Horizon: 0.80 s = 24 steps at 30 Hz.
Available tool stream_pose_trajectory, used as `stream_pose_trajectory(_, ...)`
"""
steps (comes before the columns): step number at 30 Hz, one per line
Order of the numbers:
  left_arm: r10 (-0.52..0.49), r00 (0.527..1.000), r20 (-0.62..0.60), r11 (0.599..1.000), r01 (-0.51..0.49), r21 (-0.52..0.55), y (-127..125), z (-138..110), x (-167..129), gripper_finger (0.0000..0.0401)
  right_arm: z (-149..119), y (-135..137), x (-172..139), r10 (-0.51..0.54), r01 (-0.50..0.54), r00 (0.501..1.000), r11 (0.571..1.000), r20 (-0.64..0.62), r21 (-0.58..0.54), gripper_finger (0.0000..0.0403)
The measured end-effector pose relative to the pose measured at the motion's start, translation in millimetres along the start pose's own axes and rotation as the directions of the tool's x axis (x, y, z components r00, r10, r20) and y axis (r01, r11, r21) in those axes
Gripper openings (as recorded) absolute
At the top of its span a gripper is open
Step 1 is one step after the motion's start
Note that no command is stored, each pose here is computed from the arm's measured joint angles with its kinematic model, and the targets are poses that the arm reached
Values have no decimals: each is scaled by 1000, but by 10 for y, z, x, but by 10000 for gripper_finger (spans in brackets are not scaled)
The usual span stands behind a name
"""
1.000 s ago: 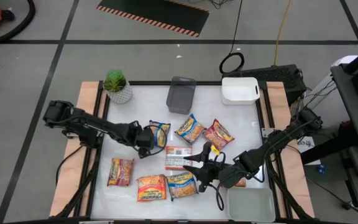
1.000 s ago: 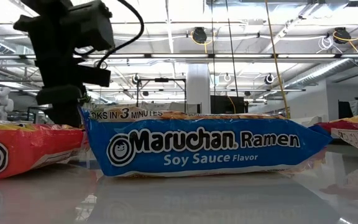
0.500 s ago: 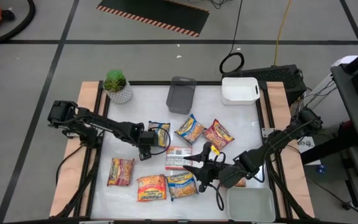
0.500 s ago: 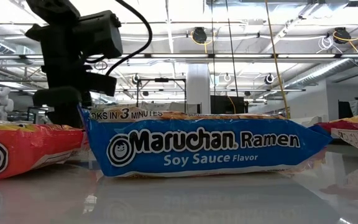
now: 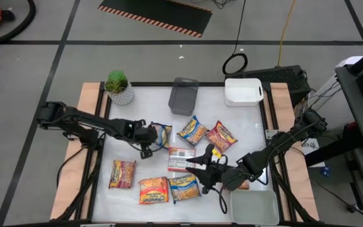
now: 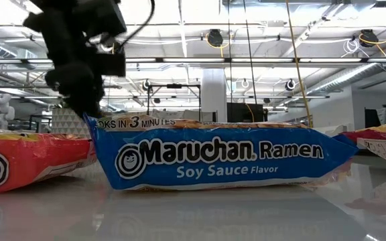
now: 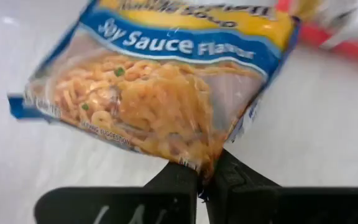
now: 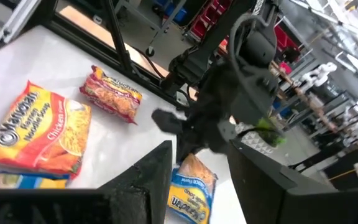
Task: Sort Maruchan noodles
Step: Put the top left blue noodle pack into the white bin
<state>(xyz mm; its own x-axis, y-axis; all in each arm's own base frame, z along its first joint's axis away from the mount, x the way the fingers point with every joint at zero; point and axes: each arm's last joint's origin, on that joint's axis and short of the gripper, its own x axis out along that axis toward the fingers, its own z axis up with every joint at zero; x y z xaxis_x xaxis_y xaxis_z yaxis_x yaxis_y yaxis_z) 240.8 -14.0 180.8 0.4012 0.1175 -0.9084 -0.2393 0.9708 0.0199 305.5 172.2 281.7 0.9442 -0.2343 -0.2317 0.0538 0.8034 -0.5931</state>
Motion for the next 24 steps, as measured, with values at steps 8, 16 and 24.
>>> stream_pose_trajectory(8, -84, 974, 211, 996, 86, 0, -11, 12, -472, 7, 19, 31, 4, -69, 69, 998, 995, -3, -71, 151)
stream_pose_trajectory(16, -133, 897, 421, 982, 178, -69, 28, 12, -866, 6, 27, 220, 163, -213, 213, 977, 951, 22, -226, 194)
stream_pose_trajectory(24, -193, 800, 569, 964, 263, -43, -4, 15, -1122, 6, 15, 244, 280, -247, 244, 969, 939, 17, -244, 231)
